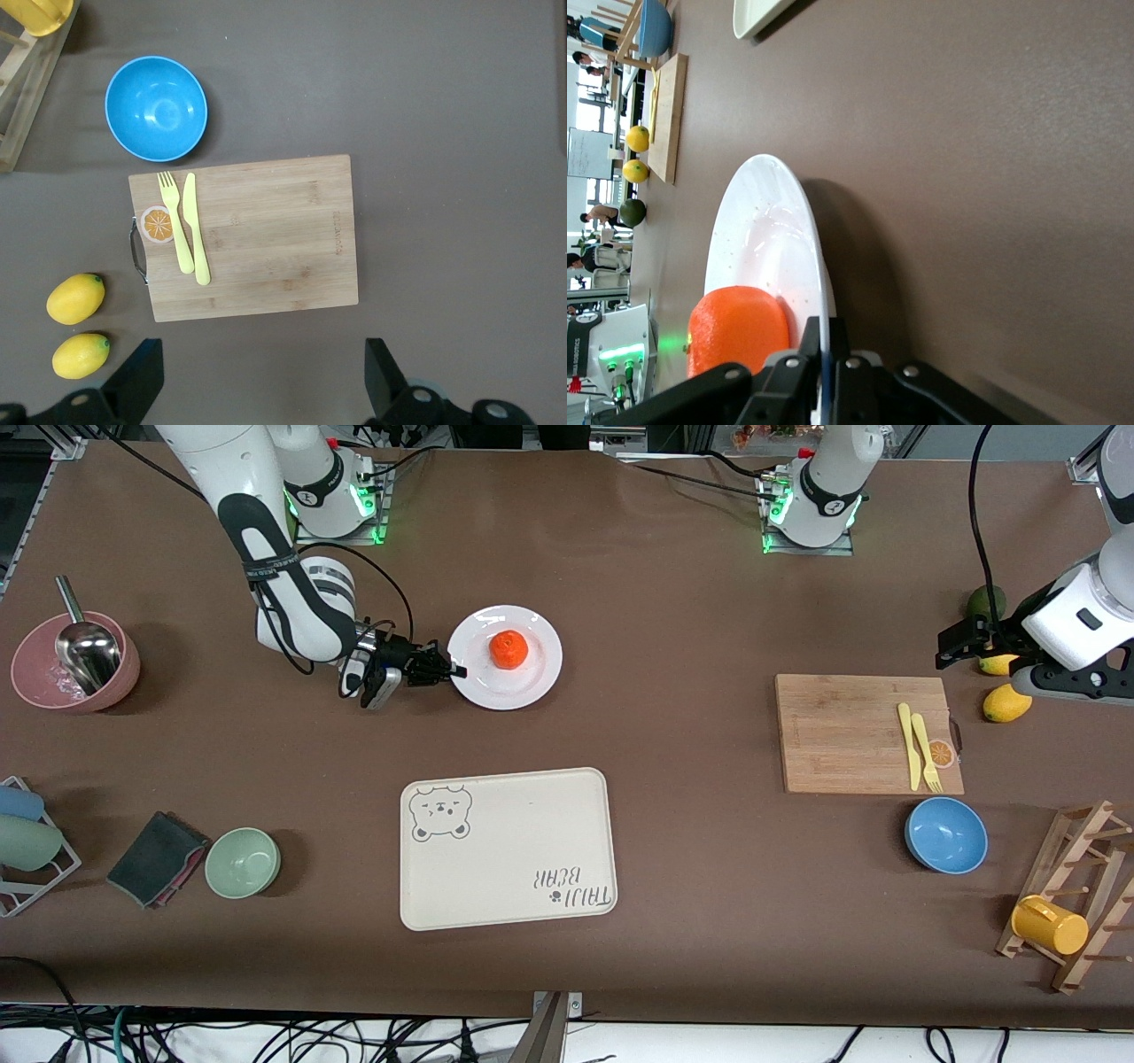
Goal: Place orange and plate with both arms
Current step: 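Slide the plate with the right gripper onto the bear tray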
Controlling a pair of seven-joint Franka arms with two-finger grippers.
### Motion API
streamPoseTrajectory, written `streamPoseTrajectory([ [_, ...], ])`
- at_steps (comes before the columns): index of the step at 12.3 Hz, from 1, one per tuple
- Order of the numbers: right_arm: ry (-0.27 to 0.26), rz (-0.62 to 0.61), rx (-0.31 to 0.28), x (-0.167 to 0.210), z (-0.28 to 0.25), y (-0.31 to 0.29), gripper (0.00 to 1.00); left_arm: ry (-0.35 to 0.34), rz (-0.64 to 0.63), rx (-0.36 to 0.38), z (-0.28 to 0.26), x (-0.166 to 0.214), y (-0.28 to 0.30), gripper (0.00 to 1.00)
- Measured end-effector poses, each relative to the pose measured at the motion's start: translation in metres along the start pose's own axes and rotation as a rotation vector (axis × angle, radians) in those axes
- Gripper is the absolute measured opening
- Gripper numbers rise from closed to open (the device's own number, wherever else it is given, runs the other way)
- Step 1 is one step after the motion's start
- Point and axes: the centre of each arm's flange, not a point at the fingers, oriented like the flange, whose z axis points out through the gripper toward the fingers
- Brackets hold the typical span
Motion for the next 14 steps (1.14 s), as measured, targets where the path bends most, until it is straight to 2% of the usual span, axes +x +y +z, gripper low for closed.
streamPoseTrajectory([
  [3, 0.023, 0.009, 0.002, 0.008, -0.003, -0.001, 0.05, -0.004, 0.0, 0.0, 0.002, 0.001, 0.0, 1.0],
  [6, 0.07, 0.043, 0.002, 0.035, -0.011, -0.006, 0.05, -0.005, 0.0, 0.0, 0.002, 0.001, 0.0, 1.0],
  [10, 0.142, 0.116, 0.032, 0.093, -0.019, -0.02, 0.05, -0.005, 0.0, 0.0, 0.003, 0.001, 0.0, 1.0],
  [14, 0.168, 0.198, 0.048, 0.168, -0.02, -0.018, 0.05, -0.005, 0.0, 0.0, 0.003, 0.001, 0.0, 1.0],
])
